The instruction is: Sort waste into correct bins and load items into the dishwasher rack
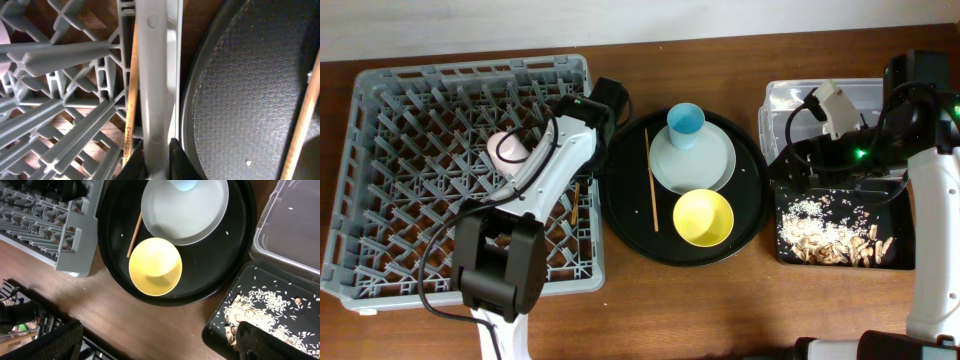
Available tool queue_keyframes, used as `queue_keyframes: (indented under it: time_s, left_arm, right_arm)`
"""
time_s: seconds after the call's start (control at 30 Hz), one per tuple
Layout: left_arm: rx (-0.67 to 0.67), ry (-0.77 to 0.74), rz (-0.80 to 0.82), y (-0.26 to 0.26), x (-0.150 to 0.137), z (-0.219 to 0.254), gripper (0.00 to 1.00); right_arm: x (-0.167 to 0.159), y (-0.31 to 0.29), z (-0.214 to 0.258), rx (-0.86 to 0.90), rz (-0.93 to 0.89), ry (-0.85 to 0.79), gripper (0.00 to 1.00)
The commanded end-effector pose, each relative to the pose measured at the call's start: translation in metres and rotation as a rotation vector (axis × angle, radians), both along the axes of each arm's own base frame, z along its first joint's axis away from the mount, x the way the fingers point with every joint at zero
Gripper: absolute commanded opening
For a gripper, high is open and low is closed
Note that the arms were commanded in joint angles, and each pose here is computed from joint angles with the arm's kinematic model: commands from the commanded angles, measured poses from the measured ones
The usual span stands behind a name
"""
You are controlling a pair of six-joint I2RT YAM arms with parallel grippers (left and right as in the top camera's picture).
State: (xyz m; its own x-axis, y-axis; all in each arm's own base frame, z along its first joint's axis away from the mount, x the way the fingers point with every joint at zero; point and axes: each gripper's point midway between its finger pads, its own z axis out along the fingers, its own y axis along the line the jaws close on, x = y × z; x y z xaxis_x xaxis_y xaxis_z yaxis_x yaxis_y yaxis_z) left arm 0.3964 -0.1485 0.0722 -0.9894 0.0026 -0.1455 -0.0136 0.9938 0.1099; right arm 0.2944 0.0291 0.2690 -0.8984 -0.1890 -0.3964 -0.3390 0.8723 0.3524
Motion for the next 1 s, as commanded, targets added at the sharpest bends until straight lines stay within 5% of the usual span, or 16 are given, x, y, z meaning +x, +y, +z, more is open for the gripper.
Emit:
queue_keyframes:
  time_s: [0.0,0.97]
  left_arm:
    - [0.033,0.015,-0.009,0.007,-0.002,-0.003,0.05]
    - [0.03,0.116,0.154,0.07,-0.009,-0.005,0.0]
  right_arm:
    - [0.001,-0.002,-0.001,-0.009,-0.003,0.001,0.99]
    - [0.001,-0.002,-0.001,-0.009,-0.003,0.001,0.99]
